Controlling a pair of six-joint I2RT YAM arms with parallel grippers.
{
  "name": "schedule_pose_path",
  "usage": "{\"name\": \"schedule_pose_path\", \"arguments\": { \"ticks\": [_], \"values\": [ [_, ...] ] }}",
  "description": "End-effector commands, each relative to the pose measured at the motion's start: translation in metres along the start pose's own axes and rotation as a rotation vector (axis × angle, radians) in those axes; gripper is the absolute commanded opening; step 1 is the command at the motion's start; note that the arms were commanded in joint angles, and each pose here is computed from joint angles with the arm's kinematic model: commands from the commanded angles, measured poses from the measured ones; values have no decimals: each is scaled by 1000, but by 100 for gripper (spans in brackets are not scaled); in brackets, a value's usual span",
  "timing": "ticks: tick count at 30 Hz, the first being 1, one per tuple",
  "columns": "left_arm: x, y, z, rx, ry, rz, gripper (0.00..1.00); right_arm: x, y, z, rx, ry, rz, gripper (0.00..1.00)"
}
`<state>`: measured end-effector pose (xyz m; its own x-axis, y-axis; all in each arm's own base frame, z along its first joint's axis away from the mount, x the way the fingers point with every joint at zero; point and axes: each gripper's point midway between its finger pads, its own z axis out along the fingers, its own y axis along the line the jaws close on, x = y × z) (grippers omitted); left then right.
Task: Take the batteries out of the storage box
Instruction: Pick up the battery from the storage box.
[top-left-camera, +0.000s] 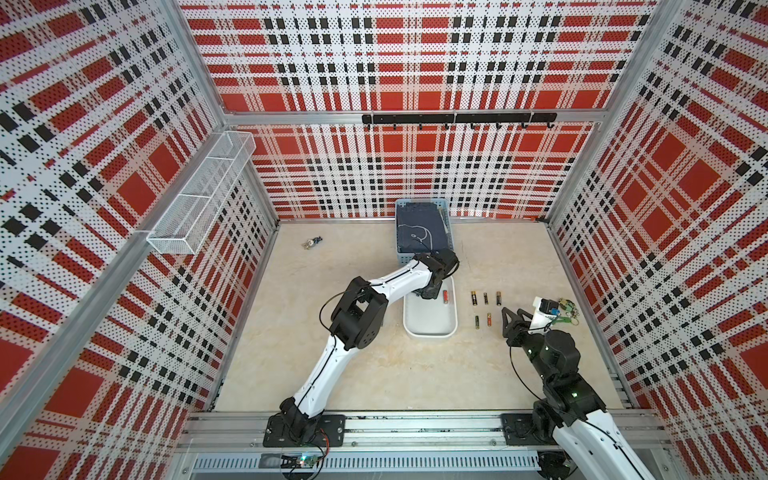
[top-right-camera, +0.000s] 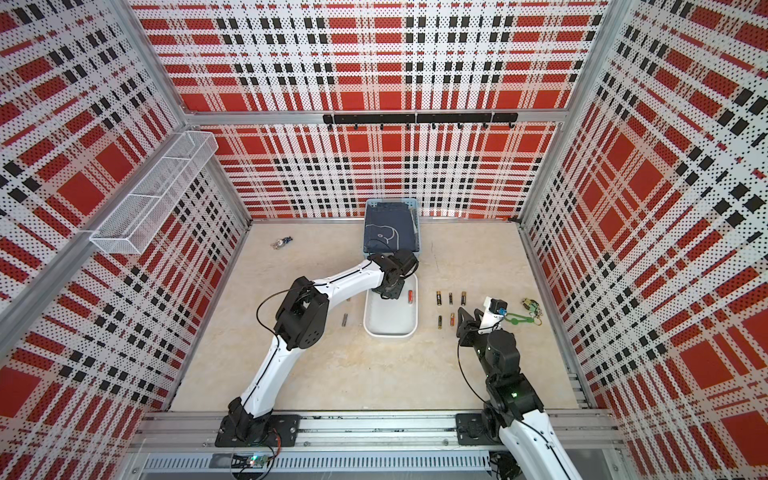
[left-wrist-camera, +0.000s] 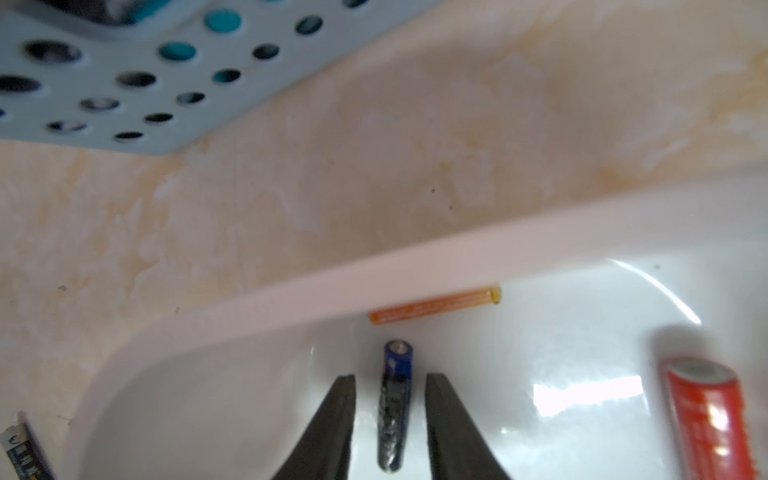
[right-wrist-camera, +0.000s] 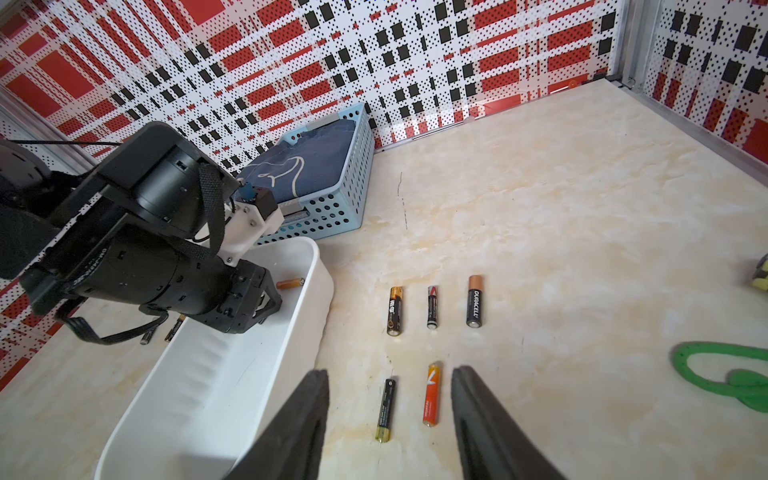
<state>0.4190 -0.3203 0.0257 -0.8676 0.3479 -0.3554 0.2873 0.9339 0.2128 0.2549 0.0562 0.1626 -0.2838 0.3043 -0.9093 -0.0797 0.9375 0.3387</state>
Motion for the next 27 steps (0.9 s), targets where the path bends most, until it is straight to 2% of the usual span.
{"name": "schedule_pose_path", "arguments": {
  "ticks": [1, 8, 12, 19, 21, 27],
  "values": [
    [13, -5, 19, 15, 55, -2, 33, 0, -1, 0, 5, -7, -1, 55],
    [35, -13, 33, 40, 116, 18, 30, 0, -1, -1, 2, -12, -2, 55],
    [41, -17, 34, 43, 127, 30, 24, 0, 0, -1, 0, -14, -3, 55],
    [36, -18, 33, 57, 120, 22, 9, -1, -1, -1, 6, -15, -2, 55],
    [35, -18, 31, 64, 117, 18, 0, 0, -2, -1, 9, -14, 0, 56],
    [19, -15, 12, 82, 69, -1, 0, 0, -3, -1, 14, -15, 2, 56]
  ]
}}
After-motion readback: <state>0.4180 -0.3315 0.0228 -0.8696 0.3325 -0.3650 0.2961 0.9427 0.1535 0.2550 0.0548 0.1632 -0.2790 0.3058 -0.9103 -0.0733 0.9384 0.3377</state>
